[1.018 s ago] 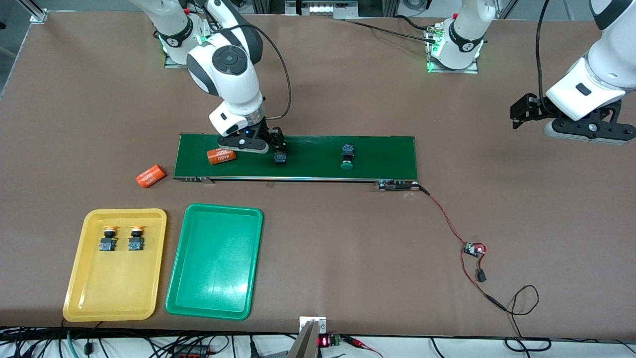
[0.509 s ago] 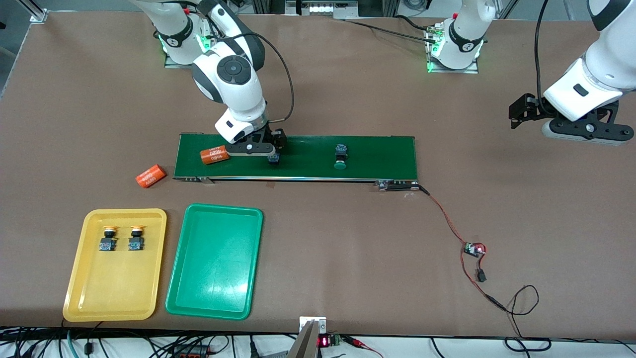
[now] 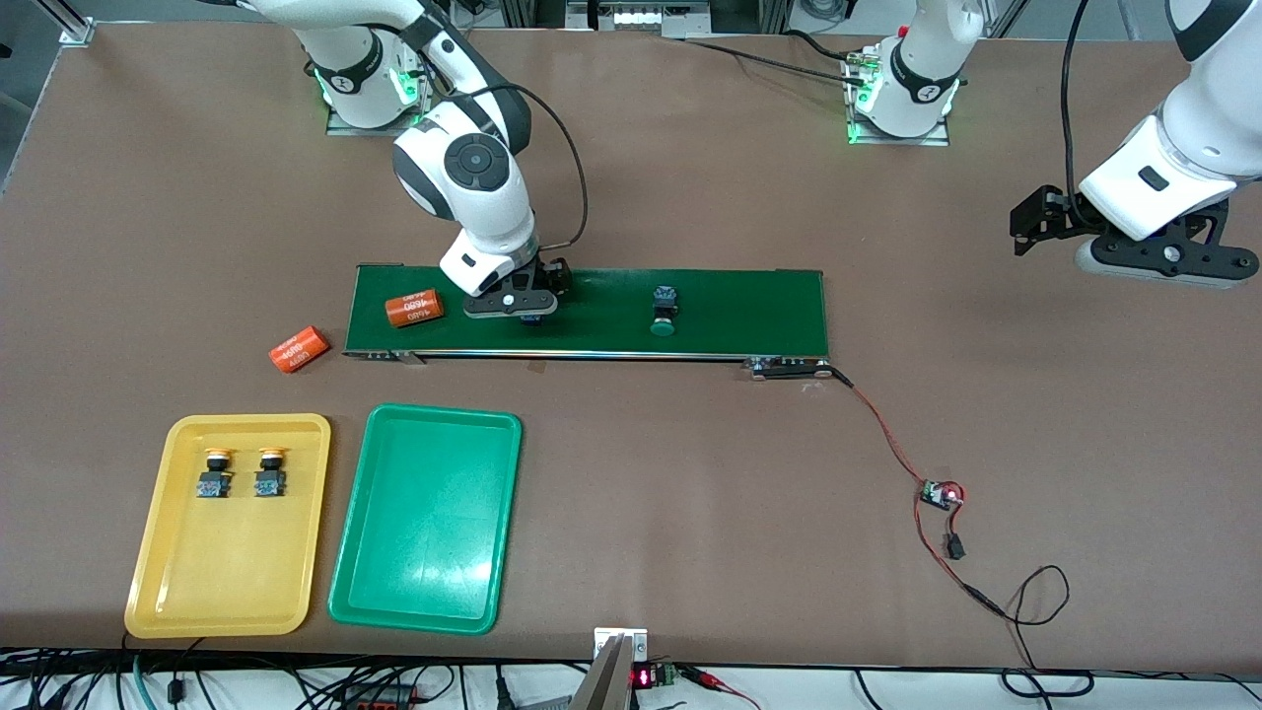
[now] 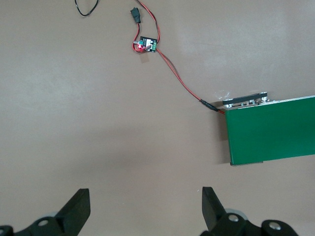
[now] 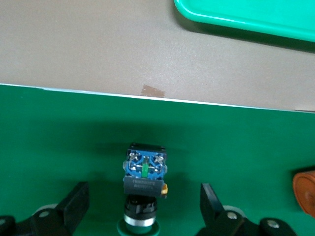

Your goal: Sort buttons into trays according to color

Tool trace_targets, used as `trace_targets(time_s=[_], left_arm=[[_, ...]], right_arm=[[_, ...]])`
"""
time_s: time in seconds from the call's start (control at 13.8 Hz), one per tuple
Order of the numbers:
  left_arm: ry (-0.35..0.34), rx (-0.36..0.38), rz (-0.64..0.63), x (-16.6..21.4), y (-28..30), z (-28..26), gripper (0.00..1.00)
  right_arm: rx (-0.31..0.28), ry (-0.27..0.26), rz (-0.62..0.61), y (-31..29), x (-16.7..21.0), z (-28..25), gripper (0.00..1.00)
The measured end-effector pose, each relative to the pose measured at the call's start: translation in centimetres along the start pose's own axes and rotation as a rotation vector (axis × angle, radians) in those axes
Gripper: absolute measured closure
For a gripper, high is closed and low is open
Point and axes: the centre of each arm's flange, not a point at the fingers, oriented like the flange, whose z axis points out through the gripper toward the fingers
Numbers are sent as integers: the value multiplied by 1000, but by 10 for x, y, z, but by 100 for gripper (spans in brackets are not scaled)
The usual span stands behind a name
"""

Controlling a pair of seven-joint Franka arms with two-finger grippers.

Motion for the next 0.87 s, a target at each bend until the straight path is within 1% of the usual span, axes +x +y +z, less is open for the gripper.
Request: trace_targets(time_s=[0.36, 0.44, 0.51, 0.58, 0.65, 0.73, 0.8, 0.87], left_arm=[[-2, 0, -3, 1, -2, 1, 0], [-4, -1, -4, 1, -2, 2, 0], [-5, -1, -5, 1, -3, 3, 0], [-5, -6, -6, 1, -3, 3, 0], [-5, -21, -8, 1, -2, 3, 0], [-5, -31, -10, 1, -2, 3, 0], [-5, -38, -13, 1, -3, 3, 0], [-5, -39, -17, 1, -5, 3, 0]], right_arm=[[-26, 1, -22, 9, 4, 21, 0], [-33, 2, -26, 12, 6, 24, 5], [-37, 2, -28, 14, 6, 27, 15], [-39, 2, -27, 16, 7, 28, 28], [-40, 2, -27, 16, 7, 28, 28], [-40, 2, -28, 16, 7, 28, 35], [-40, 3, -26, 17, 8, 28, 49], [-41, 5, -22, 19, 10, 28, 59]])
